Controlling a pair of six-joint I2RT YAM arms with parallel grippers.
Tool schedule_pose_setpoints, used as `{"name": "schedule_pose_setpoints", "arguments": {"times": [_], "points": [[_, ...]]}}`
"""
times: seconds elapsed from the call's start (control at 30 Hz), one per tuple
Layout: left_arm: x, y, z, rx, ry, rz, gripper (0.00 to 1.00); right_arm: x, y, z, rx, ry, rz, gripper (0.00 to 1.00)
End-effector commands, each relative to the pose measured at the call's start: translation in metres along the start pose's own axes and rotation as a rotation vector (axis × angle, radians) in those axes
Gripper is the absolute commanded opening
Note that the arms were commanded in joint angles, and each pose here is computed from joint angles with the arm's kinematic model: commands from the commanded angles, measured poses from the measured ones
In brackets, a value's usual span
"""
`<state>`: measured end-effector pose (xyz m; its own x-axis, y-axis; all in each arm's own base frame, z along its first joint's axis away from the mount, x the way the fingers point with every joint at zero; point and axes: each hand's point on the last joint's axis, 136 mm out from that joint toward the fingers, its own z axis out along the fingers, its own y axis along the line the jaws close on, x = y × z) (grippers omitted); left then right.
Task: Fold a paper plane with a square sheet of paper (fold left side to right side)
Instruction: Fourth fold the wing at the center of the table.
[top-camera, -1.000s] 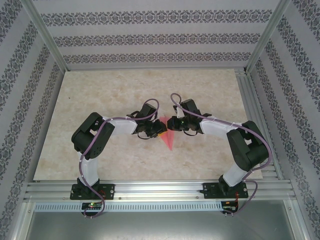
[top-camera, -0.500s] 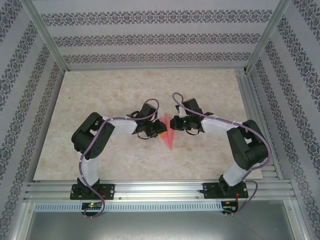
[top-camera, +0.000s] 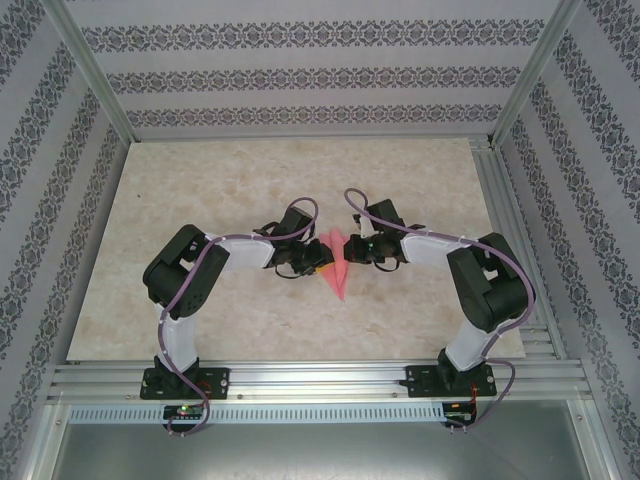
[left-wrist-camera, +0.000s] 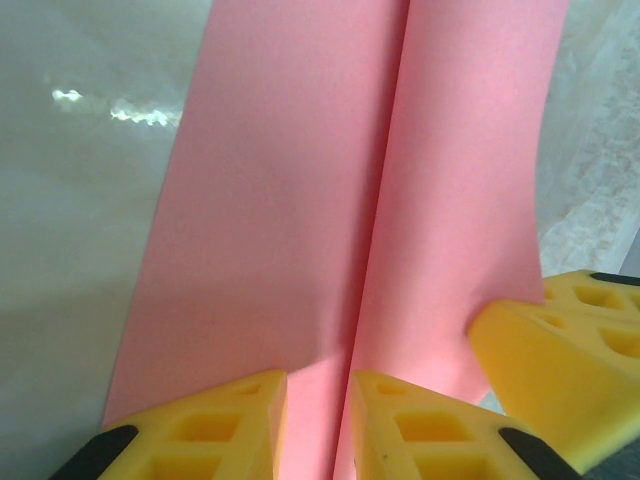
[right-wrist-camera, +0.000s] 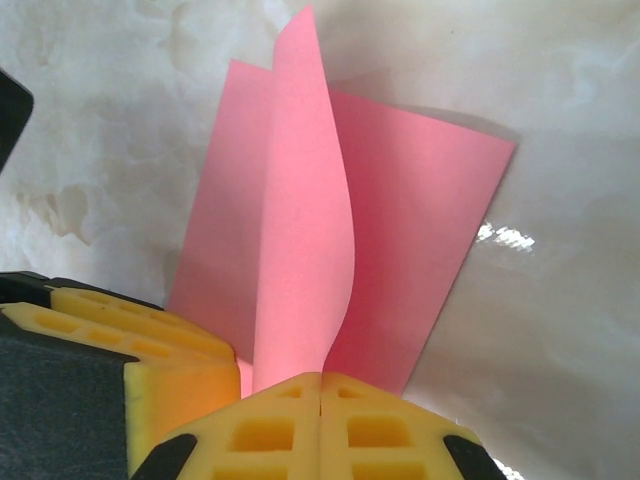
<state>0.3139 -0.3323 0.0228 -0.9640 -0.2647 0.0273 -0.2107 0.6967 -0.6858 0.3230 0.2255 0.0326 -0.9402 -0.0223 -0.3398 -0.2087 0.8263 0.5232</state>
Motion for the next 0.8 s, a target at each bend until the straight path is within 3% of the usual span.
{"name": "schedule_pose_setpoints", "arguments": {"times": [0.0,0.77], "points": [[0.0141,0.0388,0.0146,-0.132,0.035,-0.016,0.27,-0.0099,-0.0074,0.0018,0.023,-0.02,-0.012,0.05],[0.0157,0.0387,0.0164,-0.136,0.041,-0.012,0.27,-0.0131,-0.0105,0.0113,0.009,-0.01,-0.006,0.05]]}}
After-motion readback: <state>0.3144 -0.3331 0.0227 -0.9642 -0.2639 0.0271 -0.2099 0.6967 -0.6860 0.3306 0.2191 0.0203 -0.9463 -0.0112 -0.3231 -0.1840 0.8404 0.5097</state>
